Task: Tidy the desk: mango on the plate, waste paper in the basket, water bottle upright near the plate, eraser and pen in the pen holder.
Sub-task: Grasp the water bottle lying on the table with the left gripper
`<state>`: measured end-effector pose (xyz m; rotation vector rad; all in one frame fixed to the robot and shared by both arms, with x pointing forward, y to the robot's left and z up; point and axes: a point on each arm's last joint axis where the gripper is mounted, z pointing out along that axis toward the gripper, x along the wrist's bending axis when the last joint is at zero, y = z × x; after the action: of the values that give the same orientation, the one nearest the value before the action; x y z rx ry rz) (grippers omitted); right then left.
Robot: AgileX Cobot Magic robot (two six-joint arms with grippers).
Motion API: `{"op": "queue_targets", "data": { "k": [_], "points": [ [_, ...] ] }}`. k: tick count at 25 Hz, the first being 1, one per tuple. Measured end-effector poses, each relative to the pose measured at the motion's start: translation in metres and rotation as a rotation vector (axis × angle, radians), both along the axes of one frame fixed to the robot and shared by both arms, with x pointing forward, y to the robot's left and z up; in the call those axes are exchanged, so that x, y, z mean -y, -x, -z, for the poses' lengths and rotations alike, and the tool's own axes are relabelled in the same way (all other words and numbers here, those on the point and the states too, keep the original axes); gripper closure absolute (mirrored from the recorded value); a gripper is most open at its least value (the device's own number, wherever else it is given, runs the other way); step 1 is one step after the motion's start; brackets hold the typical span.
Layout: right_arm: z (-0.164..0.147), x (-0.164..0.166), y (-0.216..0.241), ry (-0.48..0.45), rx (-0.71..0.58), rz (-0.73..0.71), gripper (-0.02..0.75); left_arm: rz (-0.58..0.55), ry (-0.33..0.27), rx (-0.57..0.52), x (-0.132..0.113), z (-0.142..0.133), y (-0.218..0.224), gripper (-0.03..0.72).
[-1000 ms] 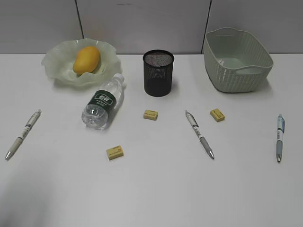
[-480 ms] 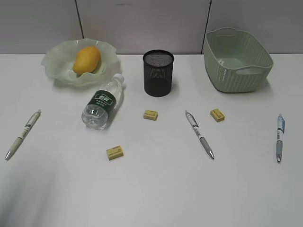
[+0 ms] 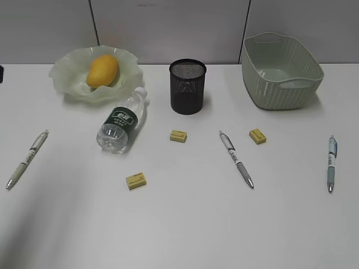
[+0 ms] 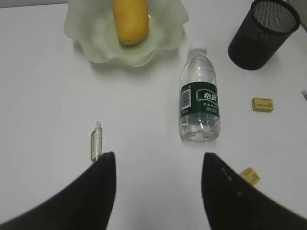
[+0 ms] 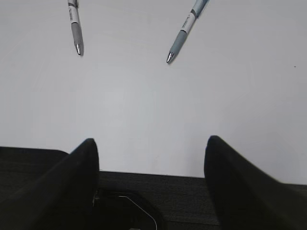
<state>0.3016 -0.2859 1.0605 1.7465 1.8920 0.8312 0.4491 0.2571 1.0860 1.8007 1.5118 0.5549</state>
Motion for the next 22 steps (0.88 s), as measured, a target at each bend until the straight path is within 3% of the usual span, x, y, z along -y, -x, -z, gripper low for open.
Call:
{"op": "queue_targets", "data": {
  "k": [6,13,22],
  "points": [
    [0.0,0.0,0.0,0.0,0.005,0.0,0.197,0.116,-0.043,-0.097,0.028,-0.011,-0.041,0.239],
    [0.0,0.0,0.0,0.001,0.006,0.0,0.197,0.277,-0.14,-0.275,0.079,0.004,-0.084,0.209],
    [0.0,0.0,-0.001,0.001,0.007,0.0,0.197,0.223,-0.154,-0.549,0.111,0.033,-0.15,0.204]
  ]
}}
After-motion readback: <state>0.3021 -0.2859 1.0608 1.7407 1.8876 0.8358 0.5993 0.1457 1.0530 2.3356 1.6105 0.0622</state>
